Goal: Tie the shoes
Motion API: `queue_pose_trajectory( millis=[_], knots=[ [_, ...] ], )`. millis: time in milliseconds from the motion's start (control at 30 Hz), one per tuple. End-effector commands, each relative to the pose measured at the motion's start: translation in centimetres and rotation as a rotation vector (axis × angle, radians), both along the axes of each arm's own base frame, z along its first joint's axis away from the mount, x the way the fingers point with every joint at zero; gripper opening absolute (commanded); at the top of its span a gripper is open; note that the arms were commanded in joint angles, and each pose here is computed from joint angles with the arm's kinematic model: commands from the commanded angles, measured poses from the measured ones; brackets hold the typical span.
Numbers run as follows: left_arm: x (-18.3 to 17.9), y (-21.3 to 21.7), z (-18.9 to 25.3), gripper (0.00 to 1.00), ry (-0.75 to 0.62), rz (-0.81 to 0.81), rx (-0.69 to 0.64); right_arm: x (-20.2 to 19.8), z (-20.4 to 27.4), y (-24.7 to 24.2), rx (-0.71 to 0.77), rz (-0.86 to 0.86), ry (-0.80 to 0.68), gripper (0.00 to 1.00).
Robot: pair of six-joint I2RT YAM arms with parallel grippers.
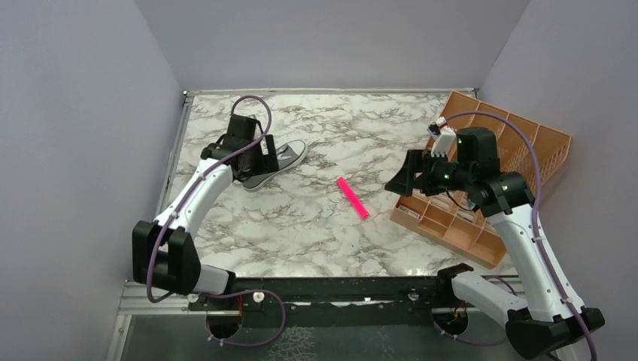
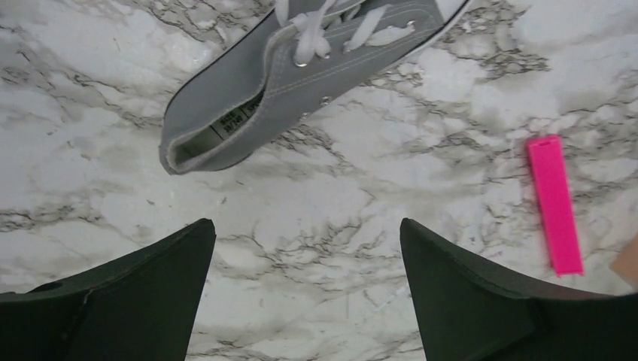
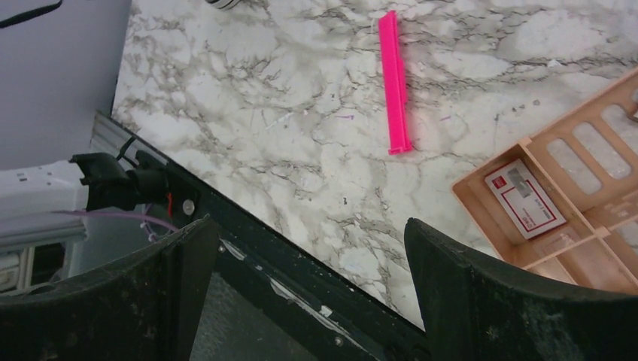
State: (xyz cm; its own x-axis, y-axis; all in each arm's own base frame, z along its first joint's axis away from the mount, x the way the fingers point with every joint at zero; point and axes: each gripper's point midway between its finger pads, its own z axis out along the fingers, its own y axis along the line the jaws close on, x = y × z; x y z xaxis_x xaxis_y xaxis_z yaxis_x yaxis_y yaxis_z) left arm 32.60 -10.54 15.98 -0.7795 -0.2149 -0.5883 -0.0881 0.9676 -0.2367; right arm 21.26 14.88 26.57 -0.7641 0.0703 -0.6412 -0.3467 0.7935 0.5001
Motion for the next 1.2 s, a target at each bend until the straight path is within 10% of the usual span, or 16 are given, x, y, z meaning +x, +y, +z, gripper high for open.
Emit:
queue_pose_trajectory(
  millis=[0, 400, 900, 1167],
  knots=[
    [2.0, 1.6, -2.0, 0.91, 0.023, -0.137, 0.047, -0.9, 1.1, 2.0, 0.036, 0.13, -0.066, 1.0],
    [4.7, 2.2, -7.9, 0.73, 0.149, -0.305, 0.036, -0.5, 0.3, 2.1, -0.004, 0.101, -0.042, 1.0],
    [-2.1, 0.0, -11.4, 0.26, 0.366, -0.305, 0.061, 1.1, 0.8, 2.9, 0.028, 0.075, -0.03, 1.0],
    [-8.2, -5.9, -7.4, 0.08, 0.393, -0.105, -0.224, 2.0, -0.4, 4.2, 0.062, 0.104, 0.032, 1.0]
  ],
)
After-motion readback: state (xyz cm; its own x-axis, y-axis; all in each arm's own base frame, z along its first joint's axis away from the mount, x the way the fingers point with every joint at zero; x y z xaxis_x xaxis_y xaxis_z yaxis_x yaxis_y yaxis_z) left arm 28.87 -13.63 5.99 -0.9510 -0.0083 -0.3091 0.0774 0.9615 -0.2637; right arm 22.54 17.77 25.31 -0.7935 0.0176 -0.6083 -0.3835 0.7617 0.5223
